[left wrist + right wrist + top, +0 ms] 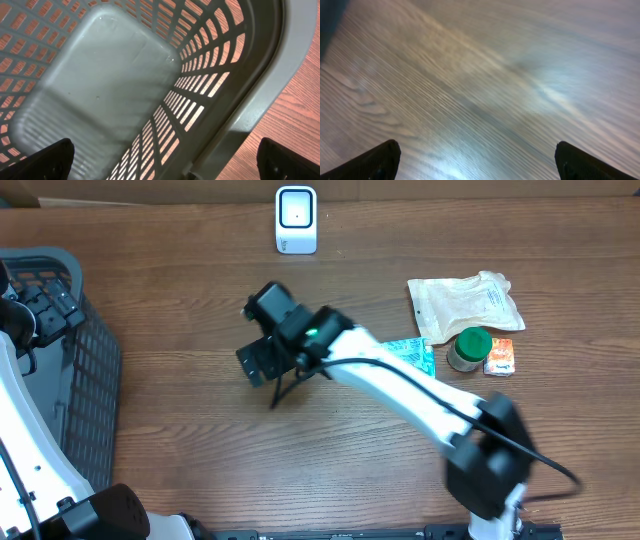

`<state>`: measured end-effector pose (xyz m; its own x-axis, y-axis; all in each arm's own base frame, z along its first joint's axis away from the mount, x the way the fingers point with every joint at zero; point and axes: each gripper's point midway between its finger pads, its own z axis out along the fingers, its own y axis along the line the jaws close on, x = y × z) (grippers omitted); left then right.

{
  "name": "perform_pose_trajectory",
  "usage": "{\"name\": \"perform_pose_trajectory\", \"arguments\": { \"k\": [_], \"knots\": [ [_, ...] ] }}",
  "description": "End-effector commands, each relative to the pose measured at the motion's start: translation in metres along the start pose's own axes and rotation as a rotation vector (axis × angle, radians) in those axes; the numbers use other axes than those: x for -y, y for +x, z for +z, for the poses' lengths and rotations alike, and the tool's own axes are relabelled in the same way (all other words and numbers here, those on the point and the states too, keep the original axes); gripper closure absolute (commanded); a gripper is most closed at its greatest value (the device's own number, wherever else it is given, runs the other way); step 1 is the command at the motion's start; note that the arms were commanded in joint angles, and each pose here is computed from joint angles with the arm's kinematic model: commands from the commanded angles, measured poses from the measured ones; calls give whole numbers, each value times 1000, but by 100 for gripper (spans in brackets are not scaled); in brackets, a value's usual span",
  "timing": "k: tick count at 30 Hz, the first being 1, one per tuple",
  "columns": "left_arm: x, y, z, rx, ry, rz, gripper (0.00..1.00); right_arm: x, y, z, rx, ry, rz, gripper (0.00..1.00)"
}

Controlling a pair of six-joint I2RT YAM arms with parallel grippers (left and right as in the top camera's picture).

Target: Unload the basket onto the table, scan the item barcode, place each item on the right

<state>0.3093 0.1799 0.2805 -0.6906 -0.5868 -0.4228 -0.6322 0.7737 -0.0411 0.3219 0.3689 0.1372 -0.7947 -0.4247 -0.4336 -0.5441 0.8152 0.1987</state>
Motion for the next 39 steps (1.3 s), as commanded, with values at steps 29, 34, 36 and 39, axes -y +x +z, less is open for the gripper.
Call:
{"name": "perform_pose_trajectory", "arguments": {
  "k": [29, 34, 36, 39],
  "knots": [
    [0, -2, -1, 4, 3, -8, 0, 79, 150, -359, 379, 208, 58, 0],
    [0, -2, -1, 4, 3, -8, 0, 86, 146, -379, 512, 203, 156, 0],
    [0, -2, -1, 4, 3, -8, 0, 92, 138, -385, 585, 227, 154, 0],
    [0, -2, -1, 4, 3, -8, 0, 98, 123, -388, 686, 256, 86, 0]
  ]
}}
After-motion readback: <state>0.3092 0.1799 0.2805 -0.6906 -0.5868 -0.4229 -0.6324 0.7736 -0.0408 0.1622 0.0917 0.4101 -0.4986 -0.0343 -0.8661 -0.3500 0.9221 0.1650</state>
